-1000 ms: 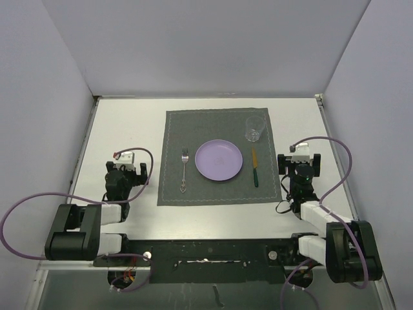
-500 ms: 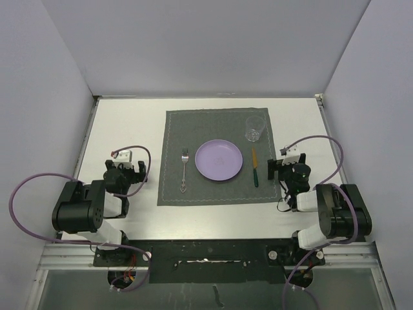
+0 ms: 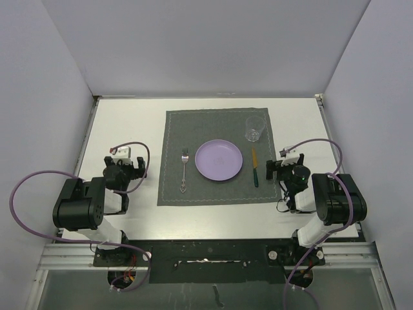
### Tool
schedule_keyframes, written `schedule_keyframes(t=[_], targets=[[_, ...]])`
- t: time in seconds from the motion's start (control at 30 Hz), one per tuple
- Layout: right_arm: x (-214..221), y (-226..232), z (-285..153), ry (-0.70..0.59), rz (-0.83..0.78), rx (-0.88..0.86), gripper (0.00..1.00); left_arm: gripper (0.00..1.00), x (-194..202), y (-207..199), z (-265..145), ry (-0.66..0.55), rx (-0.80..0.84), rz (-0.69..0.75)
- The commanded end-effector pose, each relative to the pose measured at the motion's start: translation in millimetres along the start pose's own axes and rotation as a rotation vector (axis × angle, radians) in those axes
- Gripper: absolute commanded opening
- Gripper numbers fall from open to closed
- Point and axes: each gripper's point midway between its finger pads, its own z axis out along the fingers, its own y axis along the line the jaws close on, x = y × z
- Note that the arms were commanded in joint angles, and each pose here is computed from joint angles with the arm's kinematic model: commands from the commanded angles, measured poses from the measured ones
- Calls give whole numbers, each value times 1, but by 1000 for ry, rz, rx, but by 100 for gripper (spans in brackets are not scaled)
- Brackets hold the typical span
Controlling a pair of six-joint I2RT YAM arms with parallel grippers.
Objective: Set the dinner table for one person
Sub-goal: Reset both arms
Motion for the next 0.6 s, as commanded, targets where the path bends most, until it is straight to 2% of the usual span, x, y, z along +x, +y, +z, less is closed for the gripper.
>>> schedule_keyframes(t=[0.0, 0.1, 0.23, 0.37, 0.57], targets=[[-26, -5, 10, -69, -1, 1, 98, 98, -19, 7, 13, -38, -32, -16], [-24, 1, 16, -39, -16, -45, 98, 98, -18, 7, 13, -34, -34, -19], [-23, -6, 18, -28, 10, -5, 98, 98, -19, 7, 18, -19, -32, -18], [-18, -11, 29, 49, 33, 5, 98, 98, -17, 7, 21, 9, -28, -18], [-18, -11, 30, 49, 36, 7, 98, 98, -16, 6, 22, 12, -28, -17]])
